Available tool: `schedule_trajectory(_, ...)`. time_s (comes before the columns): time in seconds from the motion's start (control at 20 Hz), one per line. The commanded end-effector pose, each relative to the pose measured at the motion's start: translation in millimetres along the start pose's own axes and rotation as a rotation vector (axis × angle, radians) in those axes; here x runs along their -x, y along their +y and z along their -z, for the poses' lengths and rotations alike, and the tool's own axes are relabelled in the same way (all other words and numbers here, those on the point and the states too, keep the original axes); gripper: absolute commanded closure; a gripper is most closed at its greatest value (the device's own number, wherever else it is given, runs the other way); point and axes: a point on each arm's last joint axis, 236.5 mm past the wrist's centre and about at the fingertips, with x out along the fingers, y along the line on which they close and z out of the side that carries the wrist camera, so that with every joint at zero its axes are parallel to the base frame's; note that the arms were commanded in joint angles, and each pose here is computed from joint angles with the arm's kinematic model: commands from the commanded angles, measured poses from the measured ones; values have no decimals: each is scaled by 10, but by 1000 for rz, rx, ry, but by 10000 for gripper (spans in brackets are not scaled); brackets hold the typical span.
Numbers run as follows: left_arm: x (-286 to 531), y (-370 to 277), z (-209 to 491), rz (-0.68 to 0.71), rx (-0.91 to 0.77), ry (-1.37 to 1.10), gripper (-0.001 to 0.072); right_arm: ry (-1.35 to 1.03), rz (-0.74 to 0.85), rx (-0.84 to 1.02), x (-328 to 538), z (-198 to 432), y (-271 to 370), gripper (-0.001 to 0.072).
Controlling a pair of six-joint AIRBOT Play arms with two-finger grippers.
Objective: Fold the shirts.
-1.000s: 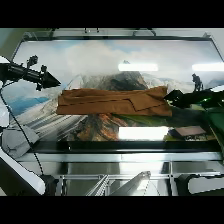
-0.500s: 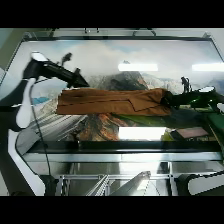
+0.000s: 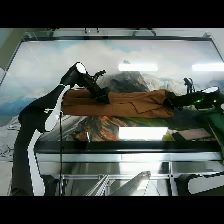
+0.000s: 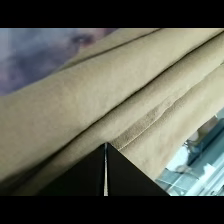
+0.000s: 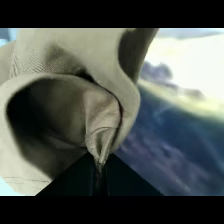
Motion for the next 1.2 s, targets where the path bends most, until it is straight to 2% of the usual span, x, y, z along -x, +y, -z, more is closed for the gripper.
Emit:
schedule_trajectory(0.0, -153, 140, 115, -59, 26, 63, 705, -16, -54, 14, 188, -21, 221, 690)
schedule_trajectory(0.1, -163, 135, 144, -56, 27, 76, 705, -42, -133, 58, 325, -49, 527, 689)
schedule_trajectory(0.25, -165, 36, 129, -15, 29, 70, 705, -159, -394, 150, 776, -160, 1434, 690)
schedule_trajectory(0.35, -164, -89, 110, 39, 30, 63, 705, -226, -534, 239, 1057, -105, 2082, 690)
schedule_trajectory(0.45, -124, -339, 101, 143, 10, 58, 705, -251, -601, 339, 1114, 84, 2631, 690)
schedule_trajectory(0.6, 414, -1033, 21, 460, -107, -31, 705, -260, -597, 433, 846, 369, 3160, 690)
schedule_trajectory(0.75, 1503, -1683, 45, 779, -259, -197, 704, -246, -562, 456, 385, 623, 3451, 689)
schedule_trajectory(0.85, 2298, -1876, 192, 929, -337, -300, 705, -256, -522, 465, 75, 761, 3576, 689)
schedule_trajectory(1.0, 3285, -1870, 448, 994, -450, -493, 705, -267, -480, 489, -441, 936, 3821, 689)
schedule_trajectory(1.15, 3847, -1716, 668, 910, -523, -651, 705, -190, -495, 528, -1098, 1193, 4135, 689)
